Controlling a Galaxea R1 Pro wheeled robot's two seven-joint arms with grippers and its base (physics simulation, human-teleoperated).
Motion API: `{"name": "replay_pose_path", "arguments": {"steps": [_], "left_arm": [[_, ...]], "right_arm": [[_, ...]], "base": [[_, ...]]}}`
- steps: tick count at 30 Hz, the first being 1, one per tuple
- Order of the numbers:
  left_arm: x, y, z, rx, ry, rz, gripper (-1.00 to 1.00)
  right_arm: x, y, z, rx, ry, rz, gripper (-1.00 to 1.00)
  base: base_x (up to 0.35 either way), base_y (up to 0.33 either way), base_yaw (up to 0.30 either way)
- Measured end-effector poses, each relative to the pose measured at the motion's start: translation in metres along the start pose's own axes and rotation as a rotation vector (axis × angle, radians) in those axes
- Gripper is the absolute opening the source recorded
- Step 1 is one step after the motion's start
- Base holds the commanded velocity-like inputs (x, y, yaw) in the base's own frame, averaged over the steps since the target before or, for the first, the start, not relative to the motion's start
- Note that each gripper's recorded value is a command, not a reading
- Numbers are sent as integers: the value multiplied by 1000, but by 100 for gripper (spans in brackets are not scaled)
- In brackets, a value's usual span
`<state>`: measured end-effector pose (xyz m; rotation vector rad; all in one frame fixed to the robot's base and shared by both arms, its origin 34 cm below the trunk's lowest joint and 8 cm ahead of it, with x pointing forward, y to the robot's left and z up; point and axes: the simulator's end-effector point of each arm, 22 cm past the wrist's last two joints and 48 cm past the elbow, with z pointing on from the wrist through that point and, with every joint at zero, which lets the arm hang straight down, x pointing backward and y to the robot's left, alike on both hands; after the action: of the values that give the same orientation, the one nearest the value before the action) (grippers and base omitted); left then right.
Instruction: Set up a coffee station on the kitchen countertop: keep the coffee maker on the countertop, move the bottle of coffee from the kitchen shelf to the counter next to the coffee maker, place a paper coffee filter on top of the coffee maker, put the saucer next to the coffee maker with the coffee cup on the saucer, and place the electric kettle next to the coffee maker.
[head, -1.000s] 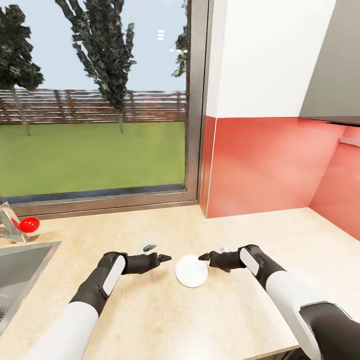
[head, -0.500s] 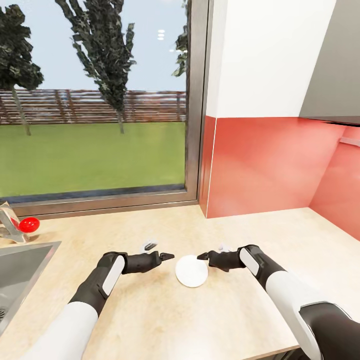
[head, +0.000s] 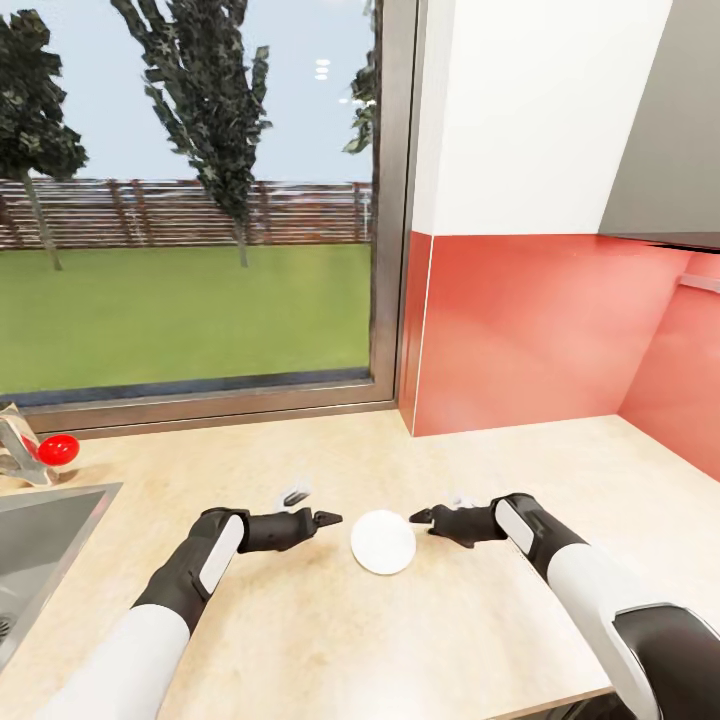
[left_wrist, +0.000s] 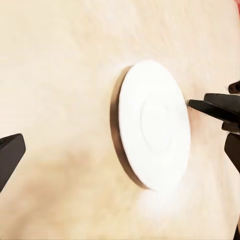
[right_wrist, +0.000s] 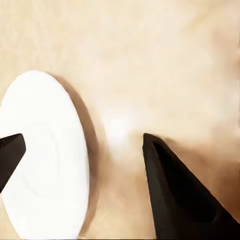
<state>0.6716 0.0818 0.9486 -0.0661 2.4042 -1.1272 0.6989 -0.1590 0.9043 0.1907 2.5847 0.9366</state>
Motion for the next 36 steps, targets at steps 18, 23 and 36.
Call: {"name": "replay_pose_path", "arguments": {"steps": [18,23,36], "left_arm": [[1,0,0,-1,4,-1,100],[1,0,0,1,4,-1,100],[2,-1,1,3,5,-1,100]], "right_arm": [[1,-11,-4,16,3,12,100],[4,-8,-2,9,8,10,100],[7,-1,1,-12,20,13,100]], "base": [[0,0,0],[0,0,0],[0,0,0]]}}
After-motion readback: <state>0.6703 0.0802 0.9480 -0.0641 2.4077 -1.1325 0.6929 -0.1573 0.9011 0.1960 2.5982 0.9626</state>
